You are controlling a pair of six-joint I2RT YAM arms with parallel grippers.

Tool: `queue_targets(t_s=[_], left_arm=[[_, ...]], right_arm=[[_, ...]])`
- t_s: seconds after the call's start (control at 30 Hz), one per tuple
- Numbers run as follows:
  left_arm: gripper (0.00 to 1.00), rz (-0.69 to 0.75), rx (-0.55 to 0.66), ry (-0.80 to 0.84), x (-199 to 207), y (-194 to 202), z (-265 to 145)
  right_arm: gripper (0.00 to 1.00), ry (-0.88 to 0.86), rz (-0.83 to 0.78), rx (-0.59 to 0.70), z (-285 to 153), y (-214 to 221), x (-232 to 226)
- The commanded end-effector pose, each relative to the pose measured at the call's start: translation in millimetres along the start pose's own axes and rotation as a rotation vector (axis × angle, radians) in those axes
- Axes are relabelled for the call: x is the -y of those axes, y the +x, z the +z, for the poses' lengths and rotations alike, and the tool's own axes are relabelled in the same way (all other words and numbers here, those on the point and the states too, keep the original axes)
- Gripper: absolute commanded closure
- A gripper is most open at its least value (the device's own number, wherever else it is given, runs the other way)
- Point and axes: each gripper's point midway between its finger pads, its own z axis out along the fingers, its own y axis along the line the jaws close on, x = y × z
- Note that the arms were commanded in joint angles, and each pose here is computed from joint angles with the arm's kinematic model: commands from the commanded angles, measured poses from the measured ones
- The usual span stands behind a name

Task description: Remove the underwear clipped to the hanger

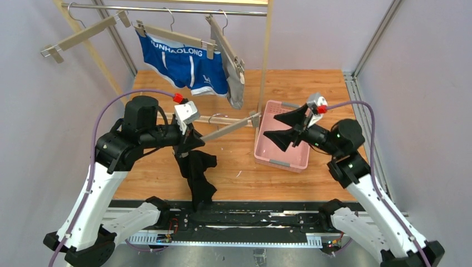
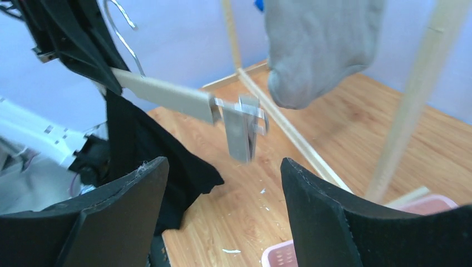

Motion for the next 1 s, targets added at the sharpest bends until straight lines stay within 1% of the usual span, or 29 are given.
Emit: queue_targets(t_s=[0.0,0.17,0.3,0.5,0.63,0.73,0.87,0.97], left_arm=[[1.00,-0.006,0.251,-0.085,-4,-58,-16],[1.00,-0.019,0.383,-0.095,-5,-75,-18],[1.00,-0.041,0.421,-0.061,-4,-81,-10],[1.00,-0.079,0.481,-0.040,-8,-86,1],[1.00,-0.087,0.547,-0.009,-5,-93,4],[1.00,-0.101,0.627,0.053,4,-101,3],[1.00,-0.146,0.674,0.145,14,-105,5],[1.00,-0.152,0.690,0.175,18,-106,6]], right_arm=[[0.24,0.203,0.042,0.096,-15,2,25],[0.28,0.068,0.141,0.064,-1,24,8],[0.29,-0.037,0.145,0.088,14,24,-7],[0.28,-0.149,0.112,0.204,31,-2,-21],[0.27,-0.210,0.119,0.332,34,-32,-28],[0.27,-0.245,0.136,0.417,38,-52,-31],[0.27,-0.315,0.134,0.505,48,-74,-35],[0.27,-0.388,0.147,0.547,54,-87,-43]])
